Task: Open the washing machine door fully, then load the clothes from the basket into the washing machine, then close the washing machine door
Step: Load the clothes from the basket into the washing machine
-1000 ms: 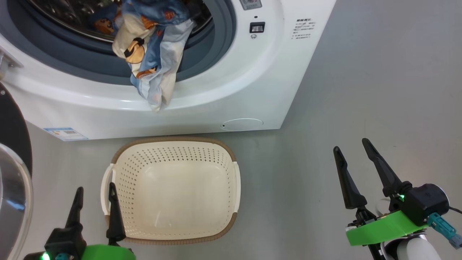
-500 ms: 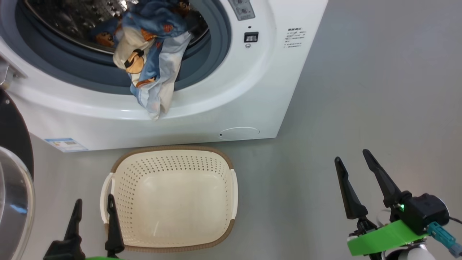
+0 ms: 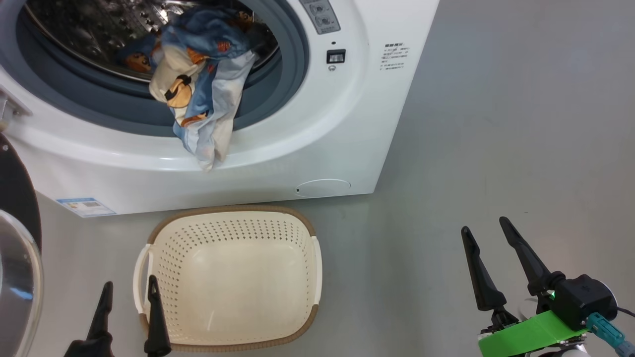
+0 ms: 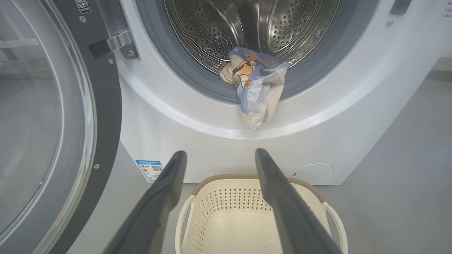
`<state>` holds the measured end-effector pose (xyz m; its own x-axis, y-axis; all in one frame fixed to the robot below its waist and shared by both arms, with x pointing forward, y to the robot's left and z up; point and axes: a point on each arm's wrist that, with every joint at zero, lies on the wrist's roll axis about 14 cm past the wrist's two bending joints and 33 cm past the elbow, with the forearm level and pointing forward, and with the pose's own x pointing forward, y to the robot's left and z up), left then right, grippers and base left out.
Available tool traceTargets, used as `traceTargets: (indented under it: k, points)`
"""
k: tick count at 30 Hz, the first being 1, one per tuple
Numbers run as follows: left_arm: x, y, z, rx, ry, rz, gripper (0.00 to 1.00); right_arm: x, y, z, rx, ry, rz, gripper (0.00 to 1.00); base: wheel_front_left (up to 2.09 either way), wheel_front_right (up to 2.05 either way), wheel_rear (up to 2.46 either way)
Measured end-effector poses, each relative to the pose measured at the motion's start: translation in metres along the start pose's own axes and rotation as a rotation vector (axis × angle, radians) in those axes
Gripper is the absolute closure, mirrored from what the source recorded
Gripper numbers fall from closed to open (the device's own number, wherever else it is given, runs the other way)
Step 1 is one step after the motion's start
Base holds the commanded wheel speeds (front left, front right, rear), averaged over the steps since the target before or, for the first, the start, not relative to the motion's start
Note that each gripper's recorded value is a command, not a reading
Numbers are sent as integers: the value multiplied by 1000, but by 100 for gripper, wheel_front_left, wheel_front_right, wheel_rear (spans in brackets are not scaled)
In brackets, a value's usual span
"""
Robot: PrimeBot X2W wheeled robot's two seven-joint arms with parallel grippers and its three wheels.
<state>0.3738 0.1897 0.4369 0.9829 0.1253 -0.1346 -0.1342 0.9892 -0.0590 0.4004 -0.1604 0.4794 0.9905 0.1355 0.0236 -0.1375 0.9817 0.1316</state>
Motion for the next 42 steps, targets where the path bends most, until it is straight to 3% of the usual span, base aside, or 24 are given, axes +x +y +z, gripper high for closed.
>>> traceTargets:
  k: [12,27,35,42]
  points:
    - [13,-5,-3,19,13,-33,0,-3,-4,-5,9,15,-24,0,0,0,0]
    - [96,-48,14,45,21,-183,0,4,-14,-17,28,41,-67,0,0,0,0]
    - [140,-71,-1,77,113,-237,0,5,-25,-25,42,59,-103,0,0,0,0]
    - [179,-91,5,42,128,-251,0,5,-30,-30,57,73,-123,0,0,0,0]
